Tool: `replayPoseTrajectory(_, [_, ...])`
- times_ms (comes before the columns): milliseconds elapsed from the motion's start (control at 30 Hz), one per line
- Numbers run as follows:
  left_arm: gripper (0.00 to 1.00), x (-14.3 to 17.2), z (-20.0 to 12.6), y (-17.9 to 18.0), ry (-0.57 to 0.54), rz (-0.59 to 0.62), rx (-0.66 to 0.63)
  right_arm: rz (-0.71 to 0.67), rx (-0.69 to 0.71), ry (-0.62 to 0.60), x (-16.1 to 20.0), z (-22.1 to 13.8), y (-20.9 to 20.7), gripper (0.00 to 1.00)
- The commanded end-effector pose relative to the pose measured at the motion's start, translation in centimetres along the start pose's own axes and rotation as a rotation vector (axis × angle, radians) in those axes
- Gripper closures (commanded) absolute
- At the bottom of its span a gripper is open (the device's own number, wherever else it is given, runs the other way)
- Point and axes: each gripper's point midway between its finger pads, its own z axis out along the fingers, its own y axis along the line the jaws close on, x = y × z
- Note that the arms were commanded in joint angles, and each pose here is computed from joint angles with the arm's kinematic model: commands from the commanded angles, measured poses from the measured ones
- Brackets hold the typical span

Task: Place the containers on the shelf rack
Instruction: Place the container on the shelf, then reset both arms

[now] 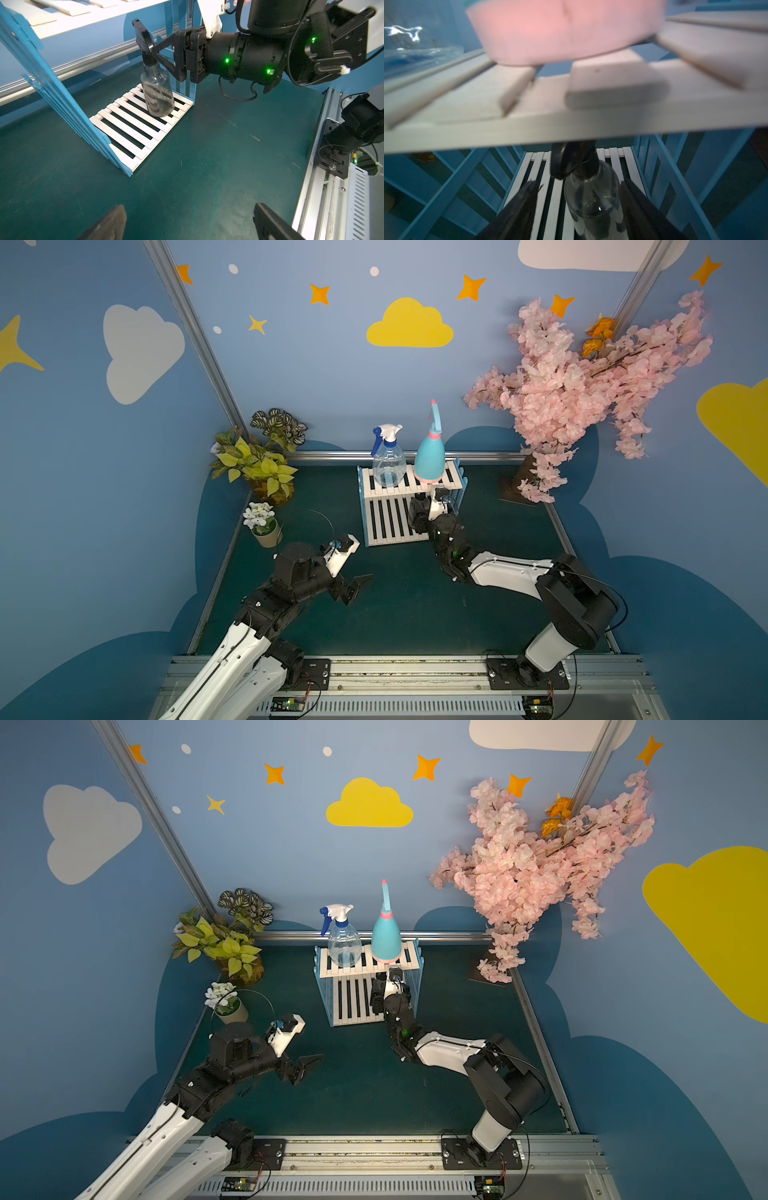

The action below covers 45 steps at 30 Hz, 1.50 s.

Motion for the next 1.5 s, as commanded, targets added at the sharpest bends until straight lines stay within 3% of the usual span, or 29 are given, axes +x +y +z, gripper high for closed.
replayPoseTrajectory(0, [0.00,-0.3,-0.1,-0.2,-0.016,0.015,0.007,0.008,-0.029,-0.018,-1.4,-0.7,0.5,0.29])
replayPoseTrajectory(300, [0.00,-0.3,-0.3,0.0,-0.018,0.015,-0.009,0.025,-0.114,0.034,-1.1,-3.5,0.8,0.15])
replayPoseTrajectory(500, [0.00,-0.4,-0.7,0.1,-0.023,0.011,-0.024,-0.021,-0.237,0.140,0.3,-7.9,0.8,0.12])
replayPoseTrajectory(633, [0.00,-1.0,-1.7,0.5,-0.032,-0.050,-0.063,-0.031,-0.239,0.170,0.1,-11.6,-1.3,0.11])
replayPoseTrajectory(833, [0.00,-0.9,-3.1,3.3,-0.059,-0.175,-0.248,-0.063,-0.058,0.156,-0.7,-16.4,-7.9,0.07])
replayPoseTrajectory(1033, [0.00,1.0,-2.9,7.1,0.044,-0.265,-0.422,-0.025,0.079,0.172,-0.3,-17.6,-13.7,0.02])
replayPoseTrajectory(1233, [0.00,0.7,-2.8,11.8,-0.116,-0.418,-0.596,0.147,0.225,0.206,1.7,-16.1,-20.3,0.02])
replayPoseTrajectory(1467, [0.00,4.3,-3.9,18.5,-0.141,-0.277,-1.004,0.194,0.425,0.156,1.6,-14.8,-27.8,0.03])
